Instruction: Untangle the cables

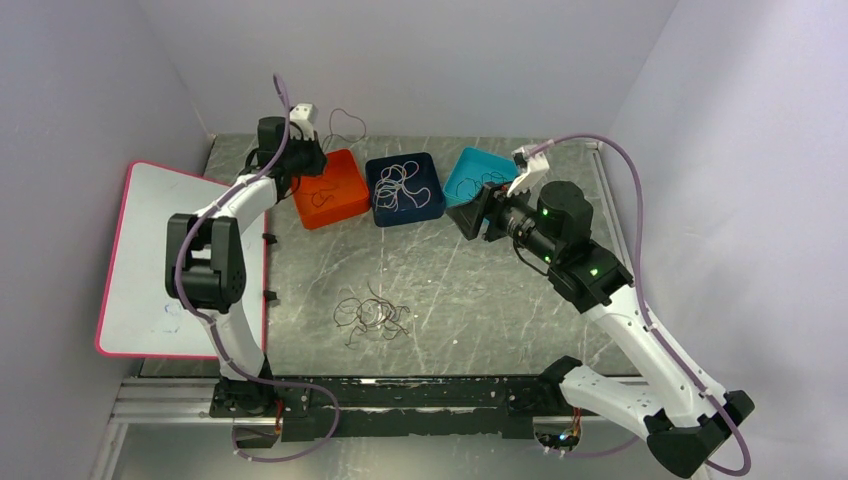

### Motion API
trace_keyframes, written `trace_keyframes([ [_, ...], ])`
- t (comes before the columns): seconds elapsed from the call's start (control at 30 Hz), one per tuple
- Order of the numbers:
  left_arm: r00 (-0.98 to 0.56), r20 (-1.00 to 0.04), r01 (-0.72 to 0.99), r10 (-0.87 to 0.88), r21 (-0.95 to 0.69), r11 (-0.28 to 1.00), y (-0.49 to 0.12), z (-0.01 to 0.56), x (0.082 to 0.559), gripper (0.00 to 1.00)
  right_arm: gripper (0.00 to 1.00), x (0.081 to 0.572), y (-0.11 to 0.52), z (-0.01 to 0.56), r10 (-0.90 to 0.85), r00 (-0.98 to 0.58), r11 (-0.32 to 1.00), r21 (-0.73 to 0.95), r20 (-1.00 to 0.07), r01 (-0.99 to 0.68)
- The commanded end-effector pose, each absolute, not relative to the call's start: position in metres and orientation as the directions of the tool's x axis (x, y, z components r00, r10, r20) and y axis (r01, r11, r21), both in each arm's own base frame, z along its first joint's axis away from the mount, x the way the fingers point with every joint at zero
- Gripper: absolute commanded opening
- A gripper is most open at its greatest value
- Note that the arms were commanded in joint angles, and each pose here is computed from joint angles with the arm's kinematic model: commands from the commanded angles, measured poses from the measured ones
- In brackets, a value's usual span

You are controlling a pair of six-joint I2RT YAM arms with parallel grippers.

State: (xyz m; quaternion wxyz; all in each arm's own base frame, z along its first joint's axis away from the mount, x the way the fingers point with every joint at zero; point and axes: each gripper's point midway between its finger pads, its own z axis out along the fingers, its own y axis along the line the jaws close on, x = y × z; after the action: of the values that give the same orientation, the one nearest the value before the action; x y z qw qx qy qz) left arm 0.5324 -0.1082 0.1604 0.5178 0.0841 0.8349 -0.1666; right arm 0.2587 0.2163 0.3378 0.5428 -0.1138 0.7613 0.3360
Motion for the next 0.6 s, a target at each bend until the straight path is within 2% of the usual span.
trace_keyframes([
  [0.0,-0.534,-0.844,0.216,-0.045,-0.188,0.958,-0.089,0.129,0.526,0.07,0.63,0.258,0.221,0.34,0.201,-0.377,0.732,0.394,-0.904,-0.556],
  [0.33,-0.692,-0.722,0.136,-0.024,-0.163,0.977,-0.076,0.078,0.518,0.07,0.63,0.257,0.222,0.335,0.2,-0.395,0.727,0.406,-0.897,-0.554],
  [0.57,-0.738,-0.674,0.069,-0.036,-0.128,0.989,-0.065,0.061,0.516,0.07,0.63,0.258,0.223,0.333,0.195,-0.4,0.73,0.405,-0.896,-0.551],
])
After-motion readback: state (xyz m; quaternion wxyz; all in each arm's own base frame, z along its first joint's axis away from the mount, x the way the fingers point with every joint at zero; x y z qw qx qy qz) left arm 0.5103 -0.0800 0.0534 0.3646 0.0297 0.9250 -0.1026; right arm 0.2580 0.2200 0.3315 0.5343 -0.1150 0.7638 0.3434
